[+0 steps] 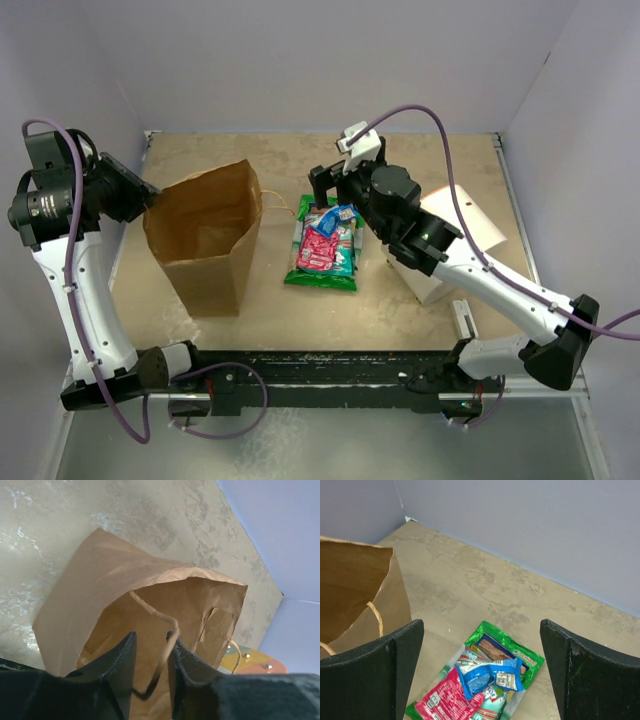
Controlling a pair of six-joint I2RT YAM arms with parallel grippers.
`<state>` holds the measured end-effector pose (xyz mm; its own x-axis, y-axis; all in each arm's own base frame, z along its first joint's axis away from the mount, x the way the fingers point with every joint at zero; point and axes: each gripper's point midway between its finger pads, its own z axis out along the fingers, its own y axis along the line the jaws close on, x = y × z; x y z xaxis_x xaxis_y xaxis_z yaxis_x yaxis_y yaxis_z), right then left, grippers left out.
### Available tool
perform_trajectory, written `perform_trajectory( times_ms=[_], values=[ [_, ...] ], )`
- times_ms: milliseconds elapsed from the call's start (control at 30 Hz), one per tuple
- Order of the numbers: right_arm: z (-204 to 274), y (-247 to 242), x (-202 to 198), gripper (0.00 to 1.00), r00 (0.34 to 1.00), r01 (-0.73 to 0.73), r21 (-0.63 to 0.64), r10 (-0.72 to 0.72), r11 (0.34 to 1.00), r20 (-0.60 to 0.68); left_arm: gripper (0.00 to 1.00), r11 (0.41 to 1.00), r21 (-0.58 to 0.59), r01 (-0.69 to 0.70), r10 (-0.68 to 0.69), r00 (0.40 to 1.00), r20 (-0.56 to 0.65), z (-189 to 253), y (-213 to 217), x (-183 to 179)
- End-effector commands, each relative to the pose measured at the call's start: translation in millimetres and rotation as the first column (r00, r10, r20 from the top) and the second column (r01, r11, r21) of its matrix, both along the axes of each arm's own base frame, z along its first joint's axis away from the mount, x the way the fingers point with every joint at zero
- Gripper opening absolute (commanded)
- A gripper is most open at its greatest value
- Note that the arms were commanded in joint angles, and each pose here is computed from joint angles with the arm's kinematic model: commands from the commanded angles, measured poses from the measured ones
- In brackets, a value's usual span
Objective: Take the snacks out of the paper bag
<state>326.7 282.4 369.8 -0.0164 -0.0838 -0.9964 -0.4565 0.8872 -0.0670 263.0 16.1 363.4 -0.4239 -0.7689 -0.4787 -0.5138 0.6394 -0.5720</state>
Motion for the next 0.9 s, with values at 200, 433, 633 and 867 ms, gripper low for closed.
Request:
perform_trajectory(
  times_ms=[200, 433, 633, 867],
  values=[
    [43, 0, 3, 0.99, 1.000, 0.002, 0.082, -0.004, 0.997, 0.023, 0.79, 0.977, 0.161, -0.137, 0.138, 0.990, 0.009, 11, 31, -26],
    [47, -11, 8, 0.99, 0.998, 0.065, 0.080, -0.065, 0.995, -0.004, 0.99, 0.934, 0.237, -0.267, 0.268, 0.963, 0.026, 16, 50, -48],
    [42, -34, 22, 0.99, 0.980, 0.185, 0.091, -0.177, 0.979, -0.089, 0.99, 0.896, 0.424, -0.132, 0.073, 0.986, 0.152, 57, 53, -42],
    [52, -102, 7, 1.00, 0.939, 0.326, 0.144, -0.302, 0.934, -0.162, 0.99, 0.740, 0.653, 0.158, -0.417, 0.870, 0.262, 107, -18, -33]
  ],
)
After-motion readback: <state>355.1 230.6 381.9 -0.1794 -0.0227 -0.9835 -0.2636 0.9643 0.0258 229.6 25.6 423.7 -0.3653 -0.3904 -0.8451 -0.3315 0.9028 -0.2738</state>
